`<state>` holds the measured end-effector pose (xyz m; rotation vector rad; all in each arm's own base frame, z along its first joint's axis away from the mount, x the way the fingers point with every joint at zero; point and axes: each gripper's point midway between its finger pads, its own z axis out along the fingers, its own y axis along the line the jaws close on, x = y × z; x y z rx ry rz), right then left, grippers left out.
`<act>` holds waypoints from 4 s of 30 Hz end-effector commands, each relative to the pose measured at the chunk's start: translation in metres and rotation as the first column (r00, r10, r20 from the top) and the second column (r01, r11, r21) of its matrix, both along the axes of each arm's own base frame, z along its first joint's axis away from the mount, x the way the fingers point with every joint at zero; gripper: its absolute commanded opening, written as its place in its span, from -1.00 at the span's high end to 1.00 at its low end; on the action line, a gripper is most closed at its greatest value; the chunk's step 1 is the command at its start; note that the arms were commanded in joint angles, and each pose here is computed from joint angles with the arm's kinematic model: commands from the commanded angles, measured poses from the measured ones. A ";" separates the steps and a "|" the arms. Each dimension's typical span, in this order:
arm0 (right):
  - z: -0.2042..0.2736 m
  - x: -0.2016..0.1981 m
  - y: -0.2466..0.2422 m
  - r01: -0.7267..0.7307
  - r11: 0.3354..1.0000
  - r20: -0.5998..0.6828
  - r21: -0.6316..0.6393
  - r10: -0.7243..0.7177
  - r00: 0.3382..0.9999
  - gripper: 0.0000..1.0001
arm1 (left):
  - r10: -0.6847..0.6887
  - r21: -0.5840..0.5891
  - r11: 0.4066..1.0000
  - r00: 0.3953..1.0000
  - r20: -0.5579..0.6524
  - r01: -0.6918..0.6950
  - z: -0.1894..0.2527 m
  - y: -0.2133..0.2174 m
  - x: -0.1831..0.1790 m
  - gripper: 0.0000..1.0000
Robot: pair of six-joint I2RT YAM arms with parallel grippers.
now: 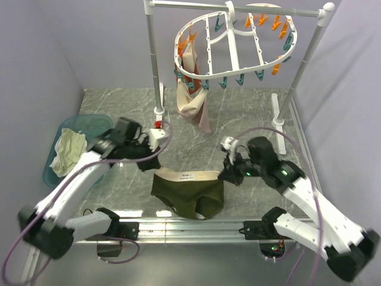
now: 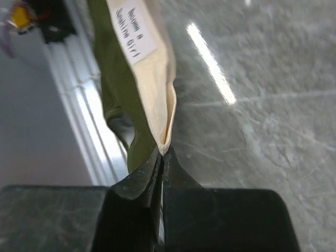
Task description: Clip the underwear to the hanger
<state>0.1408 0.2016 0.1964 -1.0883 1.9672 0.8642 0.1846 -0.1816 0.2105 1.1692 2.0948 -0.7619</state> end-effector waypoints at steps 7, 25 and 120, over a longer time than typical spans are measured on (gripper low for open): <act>-0.088 0.091 -0.028 0.242 0.910 0.096 -0.336 -0.223 0.970 1.00 | 0.212 -0.010 0.977 0.977 0.033 -0.212 -0.078 -0.039 0.106 0.99; -0.060 0.121 -0.036 0.387 0.885 0.108 -0.259 -0.371 0.922 -0.58 | 0.350 -0.210 0.905 0.928 -0.124 -0.370 -0.067 -0.031 0.144 0.25; 0.250 0.201 -0.031 0.373 0.760 0.231 0.533 -0.554 0.800 -0.41 | 0.526 -0.781 0.611 0.674 0.520 0.126 0.208 -0.229 0.200 0.48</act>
